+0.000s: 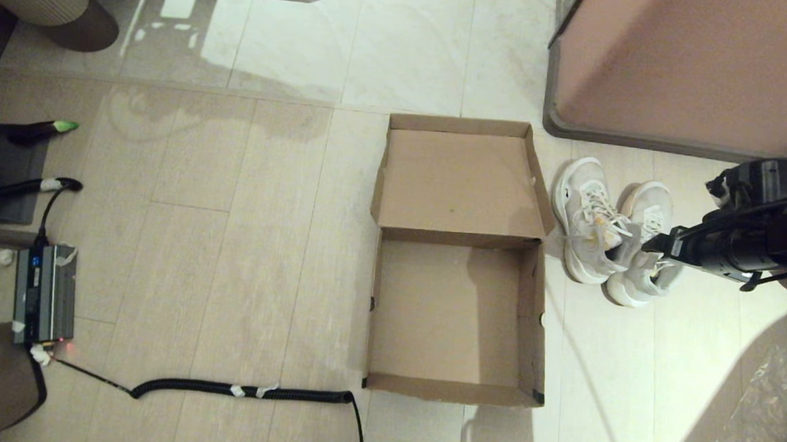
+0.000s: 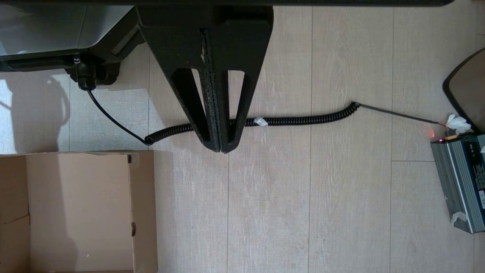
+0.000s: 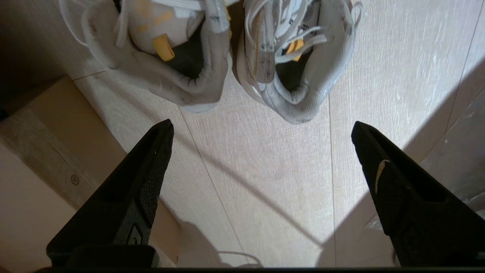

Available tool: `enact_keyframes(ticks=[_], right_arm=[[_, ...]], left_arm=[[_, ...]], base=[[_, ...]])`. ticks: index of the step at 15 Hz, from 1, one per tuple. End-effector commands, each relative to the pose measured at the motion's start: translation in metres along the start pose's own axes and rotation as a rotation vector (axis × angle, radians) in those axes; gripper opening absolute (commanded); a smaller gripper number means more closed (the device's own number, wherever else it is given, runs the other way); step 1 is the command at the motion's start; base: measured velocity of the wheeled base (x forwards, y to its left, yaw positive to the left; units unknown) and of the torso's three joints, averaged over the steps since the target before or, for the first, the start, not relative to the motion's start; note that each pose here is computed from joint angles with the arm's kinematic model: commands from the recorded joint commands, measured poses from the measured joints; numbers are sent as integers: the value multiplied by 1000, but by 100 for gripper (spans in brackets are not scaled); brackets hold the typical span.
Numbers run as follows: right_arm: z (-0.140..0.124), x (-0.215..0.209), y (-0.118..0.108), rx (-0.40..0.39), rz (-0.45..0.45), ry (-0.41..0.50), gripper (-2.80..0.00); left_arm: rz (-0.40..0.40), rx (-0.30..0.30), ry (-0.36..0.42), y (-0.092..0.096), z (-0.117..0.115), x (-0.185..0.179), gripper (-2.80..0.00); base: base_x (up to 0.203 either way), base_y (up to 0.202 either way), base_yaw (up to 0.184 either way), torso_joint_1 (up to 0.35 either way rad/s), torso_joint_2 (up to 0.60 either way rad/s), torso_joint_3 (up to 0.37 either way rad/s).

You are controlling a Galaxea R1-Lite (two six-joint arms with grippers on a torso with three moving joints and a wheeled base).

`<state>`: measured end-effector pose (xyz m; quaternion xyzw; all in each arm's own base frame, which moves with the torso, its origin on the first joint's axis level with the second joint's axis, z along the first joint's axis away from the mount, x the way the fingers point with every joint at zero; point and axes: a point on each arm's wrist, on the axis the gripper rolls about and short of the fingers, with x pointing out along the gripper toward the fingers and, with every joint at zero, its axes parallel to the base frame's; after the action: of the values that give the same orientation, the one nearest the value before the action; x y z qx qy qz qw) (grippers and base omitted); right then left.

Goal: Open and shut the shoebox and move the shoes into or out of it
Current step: Put the shoes into the shoe box

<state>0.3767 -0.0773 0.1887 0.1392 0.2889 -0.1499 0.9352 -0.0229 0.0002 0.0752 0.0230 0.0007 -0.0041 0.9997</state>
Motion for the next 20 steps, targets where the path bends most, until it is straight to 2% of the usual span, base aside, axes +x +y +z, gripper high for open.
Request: enact_keyframes(ticks=[1, 5, 9, 13, 16, 20], right_arm=[[-7, -1, -1, 21, -5, 21, 0], [-8, 13, -1, 40, -6, -26, 0], [-13, 21, 6, 26, 1, -8, 0], [-19, 40, 2, 34, -18, -2, 0], [-22, 65, 4, 25, 1, -49, 0], [-13, 89, 8, 0, 7, -85, 0]], left_arm=[[0, 0, 2, 0, 0, 0, -280], [0, 0, 2, 0, 0, 0, -280], [0, 0, 2, 0, 0, 0, -280], [0, 0, 2, 0, 0, 0, -280], [0, 0, 2, 0, 0, 0, -280], [0, 0, 2, 0, 0, 0, -280]], base=[[0, 0, 0, 0, 0, 0], [0, 0, 0, 0, 0, 0], [0, 0, 0, 0, 0, 0], [0, 0, 0, 0, 0, 0], [0, 0, 0, 0, 0, 0], [0, 0, 0, 0, 0, 0]])
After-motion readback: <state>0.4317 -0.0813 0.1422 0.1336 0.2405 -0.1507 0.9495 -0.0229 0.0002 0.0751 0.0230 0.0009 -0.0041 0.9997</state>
